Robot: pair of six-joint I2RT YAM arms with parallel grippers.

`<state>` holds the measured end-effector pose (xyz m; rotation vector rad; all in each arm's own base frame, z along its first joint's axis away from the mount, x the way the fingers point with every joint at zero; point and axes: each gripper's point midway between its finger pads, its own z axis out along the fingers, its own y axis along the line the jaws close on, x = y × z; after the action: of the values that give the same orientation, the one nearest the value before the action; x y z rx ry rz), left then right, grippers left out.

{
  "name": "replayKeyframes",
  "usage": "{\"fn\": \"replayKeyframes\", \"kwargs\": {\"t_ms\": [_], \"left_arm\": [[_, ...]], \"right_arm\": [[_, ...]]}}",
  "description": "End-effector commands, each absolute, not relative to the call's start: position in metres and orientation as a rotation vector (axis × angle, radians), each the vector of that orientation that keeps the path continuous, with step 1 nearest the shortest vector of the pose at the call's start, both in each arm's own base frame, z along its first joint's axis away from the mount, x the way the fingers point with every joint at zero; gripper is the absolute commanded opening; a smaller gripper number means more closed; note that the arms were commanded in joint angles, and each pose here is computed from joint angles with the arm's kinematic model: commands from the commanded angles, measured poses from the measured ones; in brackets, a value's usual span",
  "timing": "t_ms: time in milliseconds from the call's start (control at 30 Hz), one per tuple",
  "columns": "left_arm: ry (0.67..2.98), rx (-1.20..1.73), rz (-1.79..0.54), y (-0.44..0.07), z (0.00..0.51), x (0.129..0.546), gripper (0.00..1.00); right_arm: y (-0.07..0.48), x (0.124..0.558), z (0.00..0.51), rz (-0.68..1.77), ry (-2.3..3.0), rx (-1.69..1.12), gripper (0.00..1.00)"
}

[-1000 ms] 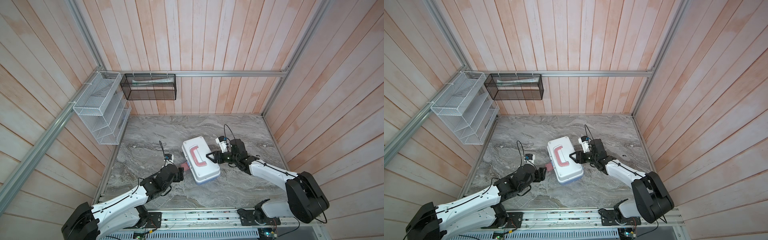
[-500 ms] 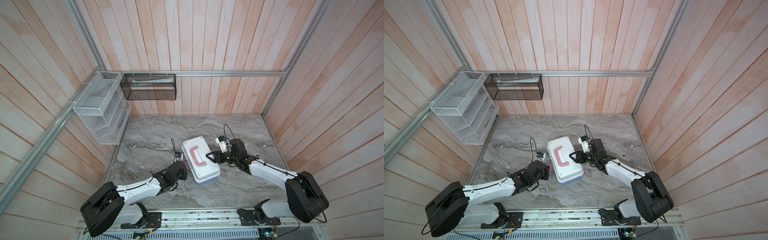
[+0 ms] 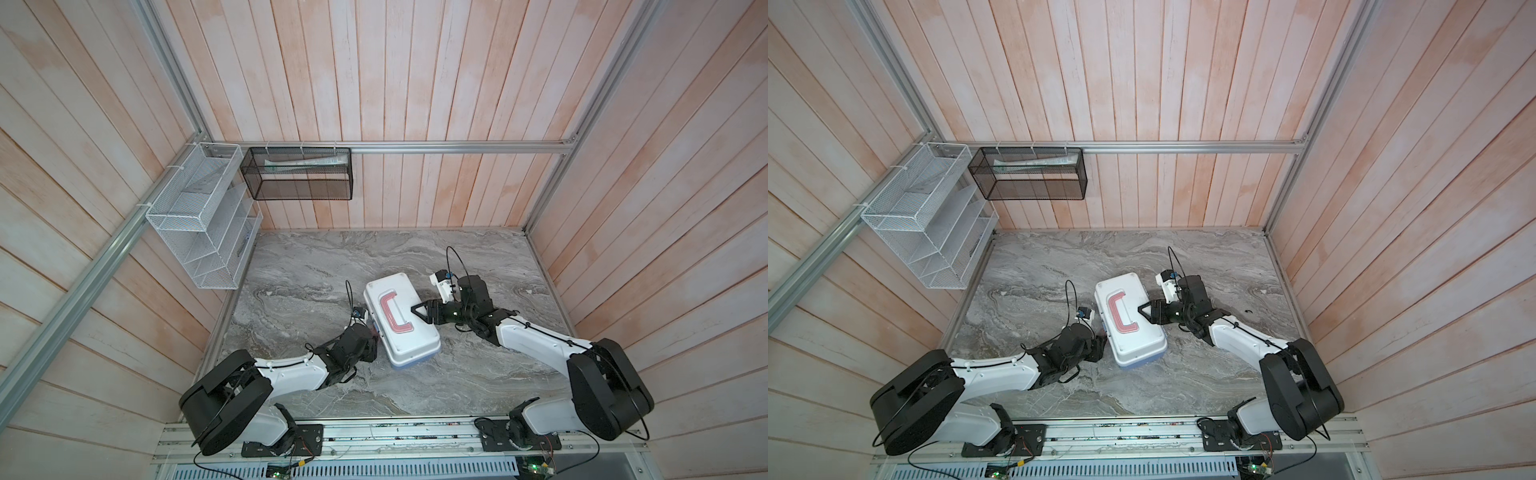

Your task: Pack the tool kit

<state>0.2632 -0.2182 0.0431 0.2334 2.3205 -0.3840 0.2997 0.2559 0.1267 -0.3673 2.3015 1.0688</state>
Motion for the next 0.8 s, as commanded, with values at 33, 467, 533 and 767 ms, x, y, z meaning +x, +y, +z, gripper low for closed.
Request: {"fn": "replayKeyframes", "kwargs": {"t_ms": [33, 467, 533, 767], "left_arm": [[2.308, 0.222, -0.427, -0.213, 0.051, 0.25, 0.77], [2.175, 0.388, -0.556, -0.222, 0.048, 0.229, 0.86], [2.156, 0.4, -0.547, -0.226, 0.049, 0.235, 0.86], [2.12, 0.412, -0.548, -0.238, 0.042, 0.246, 0.86]], "right_arm": [[0.241, 0.277, 0.083, 0.994, 2.505, -0.334, 0.59], [0.242, 0.277, 0.079, 0.991, 2.517, -0.345, 0.59], [0.242, 0.277, 0.079, 0.992, 2.514, -0.344, 0.59], [0.243, 0.277, 0.074, 0.992, 2.527, -0.348, 0.59]]}}
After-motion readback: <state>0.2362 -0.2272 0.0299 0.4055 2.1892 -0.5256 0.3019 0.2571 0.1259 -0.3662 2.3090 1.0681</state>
